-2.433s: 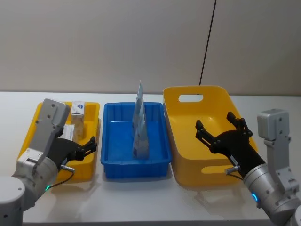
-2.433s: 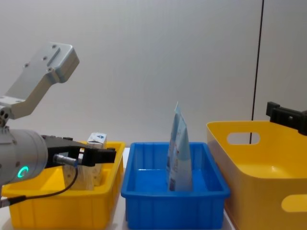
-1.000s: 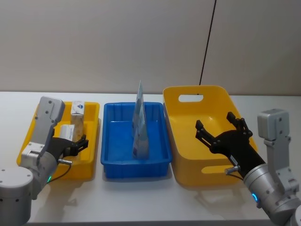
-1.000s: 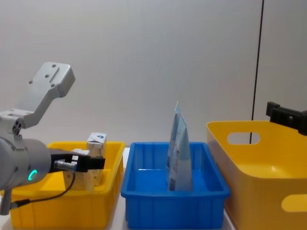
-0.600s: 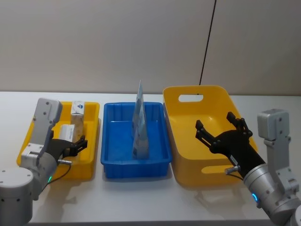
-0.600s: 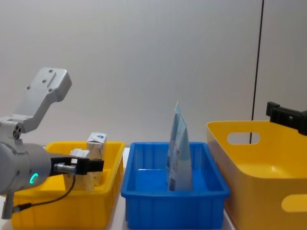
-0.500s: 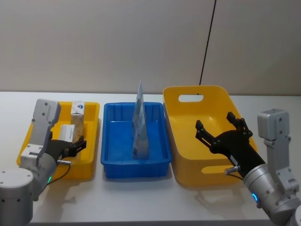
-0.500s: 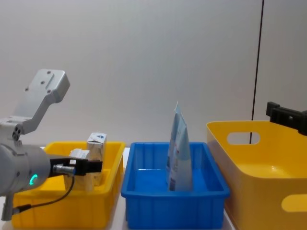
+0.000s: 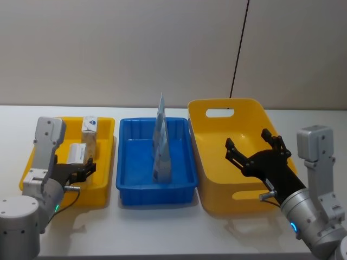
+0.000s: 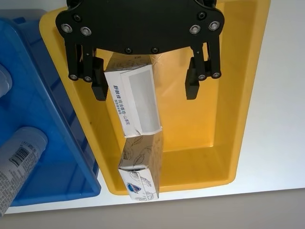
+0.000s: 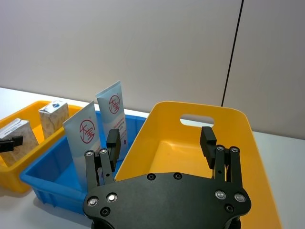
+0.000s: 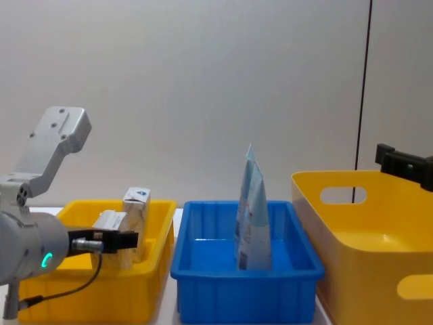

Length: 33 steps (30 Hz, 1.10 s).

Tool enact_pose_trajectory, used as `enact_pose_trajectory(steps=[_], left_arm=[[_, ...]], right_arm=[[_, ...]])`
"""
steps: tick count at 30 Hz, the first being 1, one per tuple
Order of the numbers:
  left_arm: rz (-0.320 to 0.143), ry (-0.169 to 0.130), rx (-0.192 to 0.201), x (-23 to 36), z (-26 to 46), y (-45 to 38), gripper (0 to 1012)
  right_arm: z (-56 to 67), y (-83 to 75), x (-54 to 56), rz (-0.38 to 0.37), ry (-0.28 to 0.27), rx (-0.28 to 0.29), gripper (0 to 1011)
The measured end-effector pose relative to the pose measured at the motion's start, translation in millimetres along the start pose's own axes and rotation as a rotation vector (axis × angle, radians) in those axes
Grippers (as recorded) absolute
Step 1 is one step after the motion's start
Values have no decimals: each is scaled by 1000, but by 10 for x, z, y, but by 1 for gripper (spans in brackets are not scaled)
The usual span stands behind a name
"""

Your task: Bimanual collaborative sorting of washing and personal care products

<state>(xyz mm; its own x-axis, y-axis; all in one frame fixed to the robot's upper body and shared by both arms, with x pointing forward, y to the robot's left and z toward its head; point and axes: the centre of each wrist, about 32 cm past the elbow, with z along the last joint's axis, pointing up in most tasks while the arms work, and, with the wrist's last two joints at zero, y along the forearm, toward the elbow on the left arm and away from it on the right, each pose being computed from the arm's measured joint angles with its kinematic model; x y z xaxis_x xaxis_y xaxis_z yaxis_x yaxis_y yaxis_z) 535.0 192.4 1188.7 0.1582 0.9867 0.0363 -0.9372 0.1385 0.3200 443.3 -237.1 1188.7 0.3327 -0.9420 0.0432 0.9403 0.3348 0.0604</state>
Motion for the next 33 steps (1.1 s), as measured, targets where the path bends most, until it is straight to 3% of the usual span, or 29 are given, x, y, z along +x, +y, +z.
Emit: enact_pose_trajectory(steps=[3, 10, 17, 33], left_arm=[[2, 3, 1, 0, -5, -4, 944], [7, 9, 3, -3, -16, -10, 758], [9, 12, 4, -5, -22, -14, 504], [12, 14, 4, -4, -26, -17, 446]], right_arm=[[0, 0, 0, 0, 0, 0, 1003], [0, 0, 0, 0, 0, 0, 1003], [0, 0, 0, 0, 0, 0, 1003], [0, 0, 0, 0, 0, 0, 1003]])
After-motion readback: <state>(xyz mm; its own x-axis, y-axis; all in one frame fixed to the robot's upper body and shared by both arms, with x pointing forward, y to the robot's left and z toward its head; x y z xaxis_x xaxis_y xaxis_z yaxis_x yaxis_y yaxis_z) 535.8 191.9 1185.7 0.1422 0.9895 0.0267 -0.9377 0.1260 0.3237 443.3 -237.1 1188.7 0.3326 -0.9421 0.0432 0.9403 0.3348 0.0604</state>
